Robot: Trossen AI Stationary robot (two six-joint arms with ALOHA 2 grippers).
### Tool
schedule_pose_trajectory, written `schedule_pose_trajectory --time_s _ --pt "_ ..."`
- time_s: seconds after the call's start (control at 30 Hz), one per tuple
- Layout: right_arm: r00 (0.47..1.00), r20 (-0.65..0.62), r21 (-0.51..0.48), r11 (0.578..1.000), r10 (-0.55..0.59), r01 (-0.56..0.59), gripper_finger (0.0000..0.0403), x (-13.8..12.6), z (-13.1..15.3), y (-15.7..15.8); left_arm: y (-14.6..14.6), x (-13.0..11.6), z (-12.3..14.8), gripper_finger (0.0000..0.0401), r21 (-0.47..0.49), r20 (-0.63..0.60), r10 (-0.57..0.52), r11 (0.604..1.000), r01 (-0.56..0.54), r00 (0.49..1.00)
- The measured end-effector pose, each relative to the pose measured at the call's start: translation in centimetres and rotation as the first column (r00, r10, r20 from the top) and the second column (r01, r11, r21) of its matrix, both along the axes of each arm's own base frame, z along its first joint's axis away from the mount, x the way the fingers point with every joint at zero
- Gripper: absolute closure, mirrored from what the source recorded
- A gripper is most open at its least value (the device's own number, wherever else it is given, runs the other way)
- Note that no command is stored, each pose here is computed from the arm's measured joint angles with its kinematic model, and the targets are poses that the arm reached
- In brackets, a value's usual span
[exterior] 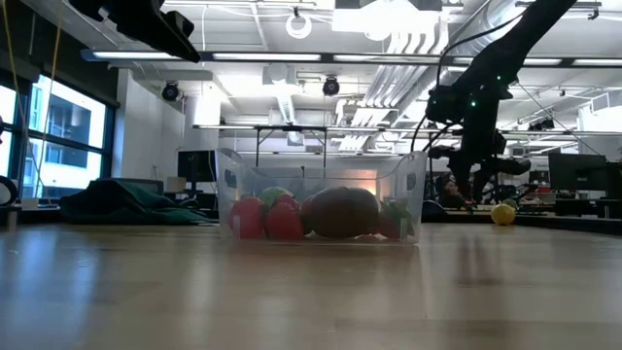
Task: Pick and placing Produce into tupperware
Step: Put the yellow lemon into the transparent bin
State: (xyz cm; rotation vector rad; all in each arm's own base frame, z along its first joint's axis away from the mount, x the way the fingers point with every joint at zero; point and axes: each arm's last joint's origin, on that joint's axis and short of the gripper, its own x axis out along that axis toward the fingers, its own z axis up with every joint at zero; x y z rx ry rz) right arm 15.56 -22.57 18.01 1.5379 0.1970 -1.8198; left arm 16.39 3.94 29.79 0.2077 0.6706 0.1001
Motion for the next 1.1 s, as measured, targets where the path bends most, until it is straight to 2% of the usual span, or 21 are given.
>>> schedule_pose_trajectory --time_s 0.13,0.23,0.37,0.5,0.67,0.8,0.93,1.1 --pt "0.998 0.043 -0.014 0.999 -0.036 0.037 0.0376 0.2 0.1 -0.2 0.0 0.0 0.0 0.0279 0.0 0.0 0.0 1.0 0.0 1.0" --pt "0.998 0.054 -0.03 0.999 0.02 -0.018 0.0398 0.4 0.2 -0.4 0.0 0.0 0.0 0.0279 0.0 0.0 -0.001 1.0 0.001 1.0" --pt "0.994 0.024 -0.035 0.993 0.11 -0.109 0.0383 0.9 0.2 0.0 -0.2 0.0 0.0 0.0279 -0.015 0.005 -0.056 0.998 0.056 0.998" --pt "0.984 0.024 -0.052 0.983 0.179 -0.177 0.038 2.6 0.3 1.1 -0.3 0.0 0.0 0.0279 -0.031 0.012 -0.101 0.994 0.101 0.995" --pt "0.975 -0.001 -0.172 0.96 0.224 -0.22 0.0379 4.9 0.7 2.3 -0.2 0.0 0.0 0.0279 -0.017 0.008 -0.082 0.996 0.082 0.997" --pt "0.955 -0.036 -0.259 0.92 0.294 -0.293 0.0379 6.4 1.2 3.0 -0.1 0.0 0.0 0.0279 0.001 0.002 -0.056 0.998 0.056 0.998" --pt "0.956 -0.001 -0.316 0.907 0.295 -0.28 0.0379 7.2 1.6 3.2 -0.1 0.0 0.0 0.0279 0.007 0.0 -0.048 0.999 0.048 0.999" --pt "0.954 0.041 -0.308 0.913 0.296 -0.269 0.0379 7.2 1.6 3.1 -0.1 0.0 0.0 0.0279 0.007 0.0 -0.048 0.999 0.048 0.999"
